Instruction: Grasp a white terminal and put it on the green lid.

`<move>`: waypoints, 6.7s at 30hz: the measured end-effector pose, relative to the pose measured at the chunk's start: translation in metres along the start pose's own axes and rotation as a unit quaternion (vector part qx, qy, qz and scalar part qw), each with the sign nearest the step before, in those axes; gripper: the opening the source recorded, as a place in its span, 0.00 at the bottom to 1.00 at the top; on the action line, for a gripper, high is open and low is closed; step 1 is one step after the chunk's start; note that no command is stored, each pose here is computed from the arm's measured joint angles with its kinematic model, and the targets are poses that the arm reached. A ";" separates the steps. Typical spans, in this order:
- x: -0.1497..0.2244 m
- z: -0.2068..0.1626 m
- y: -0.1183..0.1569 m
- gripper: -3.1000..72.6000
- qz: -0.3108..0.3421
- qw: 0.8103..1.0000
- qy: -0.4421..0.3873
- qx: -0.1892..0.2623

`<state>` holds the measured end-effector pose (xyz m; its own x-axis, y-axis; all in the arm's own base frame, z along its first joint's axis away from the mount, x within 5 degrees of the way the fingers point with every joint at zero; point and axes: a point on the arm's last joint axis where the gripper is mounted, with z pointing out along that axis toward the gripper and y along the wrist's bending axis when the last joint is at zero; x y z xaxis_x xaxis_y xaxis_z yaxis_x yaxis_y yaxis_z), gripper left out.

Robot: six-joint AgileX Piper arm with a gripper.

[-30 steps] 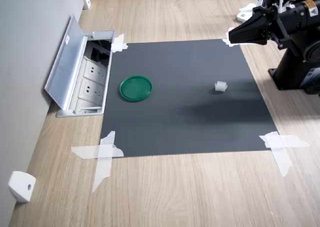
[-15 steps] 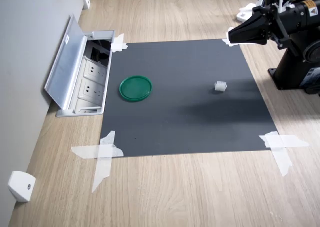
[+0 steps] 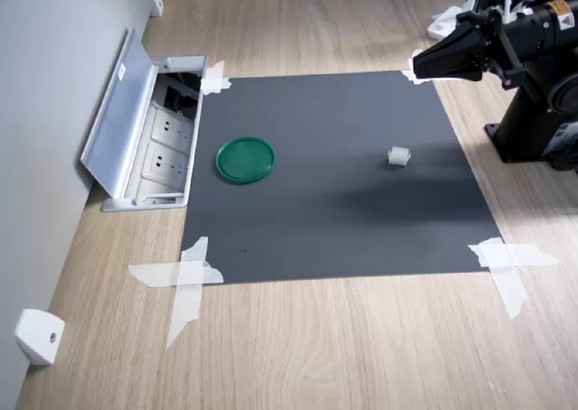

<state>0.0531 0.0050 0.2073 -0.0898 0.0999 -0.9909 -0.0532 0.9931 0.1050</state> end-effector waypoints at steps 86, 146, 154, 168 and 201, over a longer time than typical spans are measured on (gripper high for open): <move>-0.013 0.127 -0.004 1.00 -0.120 0.793 0.595 -0.052; -0.071 0.276 -0.008 0.15 -0.161 0.809 0.563 -0.053; -0.043 0.342 -0.015 0.15 -0.178 0.796 0.576 -0.059; -0.019 0.360 -0.018 0.21 -0.183 0.776 0.600 -0.067; -0.152 0.281 -0.014 0.04 -0.145 0.848 0.500 -0.098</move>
<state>0.3465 -0.0068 0.3327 -0.8383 -0.3468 -0.4206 -0.3732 0.9275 -0.0208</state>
